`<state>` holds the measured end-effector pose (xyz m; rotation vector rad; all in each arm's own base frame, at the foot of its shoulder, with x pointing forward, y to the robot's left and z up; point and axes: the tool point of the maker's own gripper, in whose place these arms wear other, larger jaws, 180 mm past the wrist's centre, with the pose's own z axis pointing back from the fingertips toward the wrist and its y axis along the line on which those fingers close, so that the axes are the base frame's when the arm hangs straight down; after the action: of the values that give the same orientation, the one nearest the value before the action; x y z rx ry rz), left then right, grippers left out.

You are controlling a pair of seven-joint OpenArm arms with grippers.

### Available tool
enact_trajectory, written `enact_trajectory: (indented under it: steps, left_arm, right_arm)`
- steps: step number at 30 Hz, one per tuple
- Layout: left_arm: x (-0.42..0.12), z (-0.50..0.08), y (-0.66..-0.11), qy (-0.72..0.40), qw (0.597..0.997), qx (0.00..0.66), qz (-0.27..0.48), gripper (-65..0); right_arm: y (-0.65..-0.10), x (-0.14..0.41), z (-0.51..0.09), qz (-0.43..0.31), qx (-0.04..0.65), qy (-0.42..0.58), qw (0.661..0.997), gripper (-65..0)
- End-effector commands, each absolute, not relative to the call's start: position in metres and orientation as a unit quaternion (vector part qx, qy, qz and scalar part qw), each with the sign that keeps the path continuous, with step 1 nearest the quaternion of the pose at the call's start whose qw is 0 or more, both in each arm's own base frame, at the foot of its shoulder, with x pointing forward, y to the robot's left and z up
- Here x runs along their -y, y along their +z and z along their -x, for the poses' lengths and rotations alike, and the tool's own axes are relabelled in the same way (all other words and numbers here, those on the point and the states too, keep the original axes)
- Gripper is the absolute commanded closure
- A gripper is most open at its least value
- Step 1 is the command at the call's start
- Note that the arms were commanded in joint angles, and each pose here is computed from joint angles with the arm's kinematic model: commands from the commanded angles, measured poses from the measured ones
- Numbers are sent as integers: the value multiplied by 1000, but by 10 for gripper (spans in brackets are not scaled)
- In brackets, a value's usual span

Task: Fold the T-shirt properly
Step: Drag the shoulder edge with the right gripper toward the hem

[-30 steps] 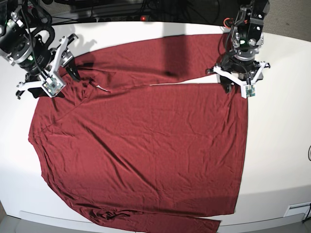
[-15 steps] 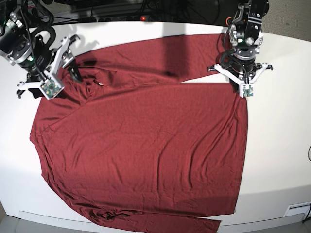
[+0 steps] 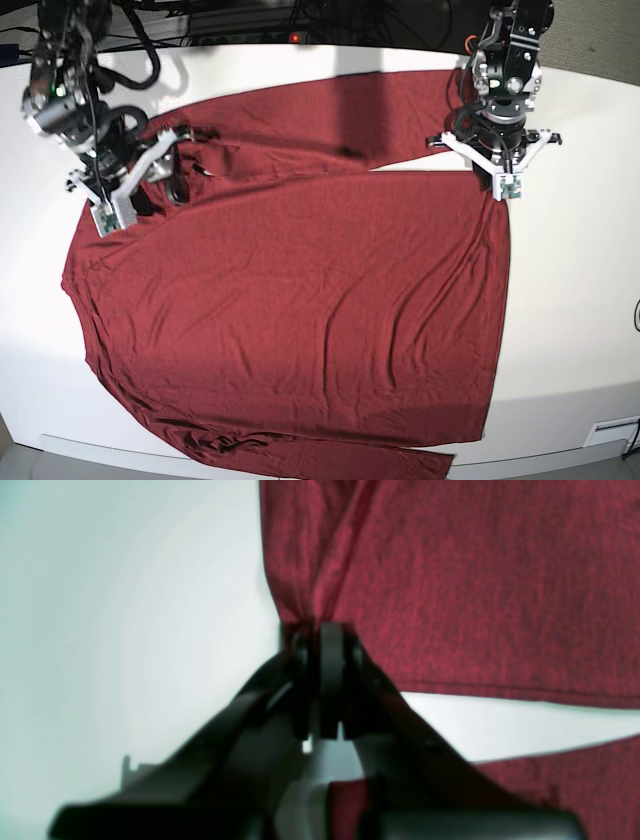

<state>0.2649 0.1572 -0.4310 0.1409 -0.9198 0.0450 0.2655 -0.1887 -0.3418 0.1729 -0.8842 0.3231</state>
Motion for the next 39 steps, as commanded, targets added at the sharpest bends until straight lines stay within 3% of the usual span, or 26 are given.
enact_trajectory:
  steps: [1, 3, 6, 26, 34, 39]
  left_arm:
    - [-159, -272, -421, 19, 884, 461, -73, 0]
    - [-159, -272, -421, 19, 884, 461, -73, 0]
    - [-159, -272, -421, 19, 884, 461, -73, 0]
    - [-159, -272, -421, 19, 884, 461, -73, 0]
    - [-159, -272, -421, 19, 884, 461, -73, 0]
    - [-159, -272, -421, 19, 884, 461, -73, 0]
  right_arm:
    - [-337, 188, -272, -89, 435, 163, 881, -328]
    - [-349, 186, -274, -99, 416, 167, 888, -353]
    - [-355, 185, -278, -103, 402, 161, 896, -470]
    - [-352, 186, -291, -115, 436, 142, 881, -464]
    - [-390, 192, -306, -139, 395, 106, 902, -463]
    - [-412, 180, -301, -136, 355, 133, 915, -463]
